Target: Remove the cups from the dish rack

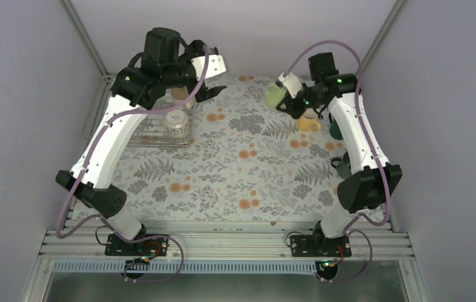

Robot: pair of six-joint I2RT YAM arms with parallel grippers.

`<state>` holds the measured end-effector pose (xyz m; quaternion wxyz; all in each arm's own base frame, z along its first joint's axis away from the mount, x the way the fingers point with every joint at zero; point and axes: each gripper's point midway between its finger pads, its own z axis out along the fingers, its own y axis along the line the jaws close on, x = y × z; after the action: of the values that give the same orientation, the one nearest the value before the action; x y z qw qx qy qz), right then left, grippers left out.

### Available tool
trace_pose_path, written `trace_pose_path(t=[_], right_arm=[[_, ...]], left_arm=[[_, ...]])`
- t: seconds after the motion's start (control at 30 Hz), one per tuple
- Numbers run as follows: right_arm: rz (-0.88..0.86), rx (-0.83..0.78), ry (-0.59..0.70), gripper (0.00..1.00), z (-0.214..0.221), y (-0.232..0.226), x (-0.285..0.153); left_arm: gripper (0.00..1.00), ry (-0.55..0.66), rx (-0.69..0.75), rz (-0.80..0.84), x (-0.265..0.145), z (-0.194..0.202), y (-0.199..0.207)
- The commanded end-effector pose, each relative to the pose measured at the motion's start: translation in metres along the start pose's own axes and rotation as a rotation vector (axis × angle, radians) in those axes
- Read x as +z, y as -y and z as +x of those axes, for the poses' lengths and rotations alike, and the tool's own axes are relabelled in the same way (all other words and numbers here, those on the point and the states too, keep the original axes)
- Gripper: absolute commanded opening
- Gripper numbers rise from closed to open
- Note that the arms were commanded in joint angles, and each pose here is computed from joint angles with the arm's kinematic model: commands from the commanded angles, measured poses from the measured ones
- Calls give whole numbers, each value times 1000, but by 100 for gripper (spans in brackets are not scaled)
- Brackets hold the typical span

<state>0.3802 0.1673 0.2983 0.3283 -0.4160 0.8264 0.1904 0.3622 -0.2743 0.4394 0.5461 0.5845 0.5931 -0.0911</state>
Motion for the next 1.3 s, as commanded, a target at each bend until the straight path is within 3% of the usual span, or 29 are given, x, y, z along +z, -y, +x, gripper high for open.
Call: trace_pose_path(t=[0.0, 0.13, 0.4, 0.73, 1.27], right_arm=[[95, -58, -268, 4, 75, -2, -12], [131, -44, -432, 4, 138, -1, -5], [194, -3, -622, 4, 218, 3, 10], [233, 52, -709, 4, 263, 20, 18], [148, 79, -748, 4, 282, 20, 36]], left_arm=[[100, -378, 60, -231, 2, 84, -30], [100, -604, 24, -274, 3, 151, -27], [100, -756, -40, -365, -4, 215, -31], [100, -786, -59, -435, -15, 233, -37], [100, -826, -81, -294, -8, 254, -4]])
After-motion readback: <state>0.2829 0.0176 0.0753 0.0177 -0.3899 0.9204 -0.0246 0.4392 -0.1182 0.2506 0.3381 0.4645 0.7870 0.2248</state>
